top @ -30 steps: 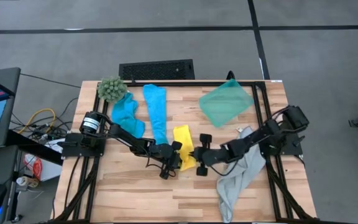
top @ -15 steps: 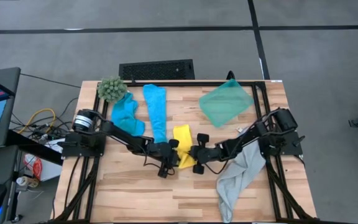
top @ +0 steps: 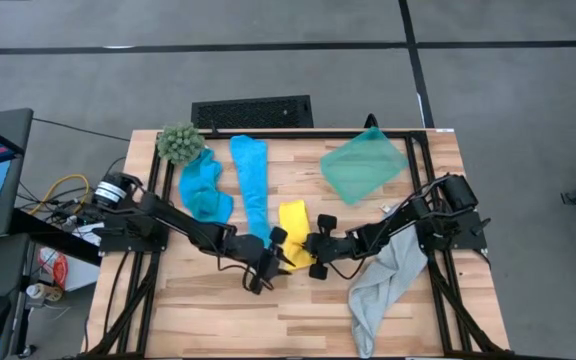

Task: Fold microfiber towels
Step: Fold the yellow towel

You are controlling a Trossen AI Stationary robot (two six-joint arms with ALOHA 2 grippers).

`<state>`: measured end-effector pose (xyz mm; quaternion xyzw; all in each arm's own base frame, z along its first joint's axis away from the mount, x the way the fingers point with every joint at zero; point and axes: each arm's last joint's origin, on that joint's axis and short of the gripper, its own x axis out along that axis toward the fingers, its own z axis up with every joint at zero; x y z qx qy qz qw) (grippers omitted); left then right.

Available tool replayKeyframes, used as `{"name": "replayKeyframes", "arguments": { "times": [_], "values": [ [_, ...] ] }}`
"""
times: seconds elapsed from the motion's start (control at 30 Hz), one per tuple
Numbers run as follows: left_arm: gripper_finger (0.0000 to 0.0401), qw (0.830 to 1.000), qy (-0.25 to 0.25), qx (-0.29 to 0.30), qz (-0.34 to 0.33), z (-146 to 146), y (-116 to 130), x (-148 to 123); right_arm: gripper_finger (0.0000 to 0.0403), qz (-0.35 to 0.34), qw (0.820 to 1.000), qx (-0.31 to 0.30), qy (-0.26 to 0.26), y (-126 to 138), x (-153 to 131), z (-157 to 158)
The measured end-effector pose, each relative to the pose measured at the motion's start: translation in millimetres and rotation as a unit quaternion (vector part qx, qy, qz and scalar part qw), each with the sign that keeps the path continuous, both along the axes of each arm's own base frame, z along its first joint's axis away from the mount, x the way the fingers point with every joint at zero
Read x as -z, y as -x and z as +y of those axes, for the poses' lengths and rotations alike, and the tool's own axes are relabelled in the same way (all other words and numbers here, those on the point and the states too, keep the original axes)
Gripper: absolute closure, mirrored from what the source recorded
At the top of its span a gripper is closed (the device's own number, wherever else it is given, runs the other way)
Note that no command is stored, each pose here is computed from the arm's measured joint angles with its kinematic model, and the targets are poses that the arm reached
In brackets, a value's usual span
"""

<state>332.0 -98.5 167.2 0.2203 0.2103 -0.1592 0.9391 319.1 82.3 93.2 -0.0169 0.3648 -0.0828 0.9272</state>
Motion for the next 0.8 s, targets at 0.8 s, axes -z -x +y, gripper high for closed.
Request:
{"name": "replayKeyframes", "arguments": {
  "times": [0.8],
  "values": [
    [0.0299,0.994,-0.055,-0.096,0.018,25,-11,25,0.0378,-0.012,1.000,-0.009,-0.009,1,-8,3]
  ]
}}
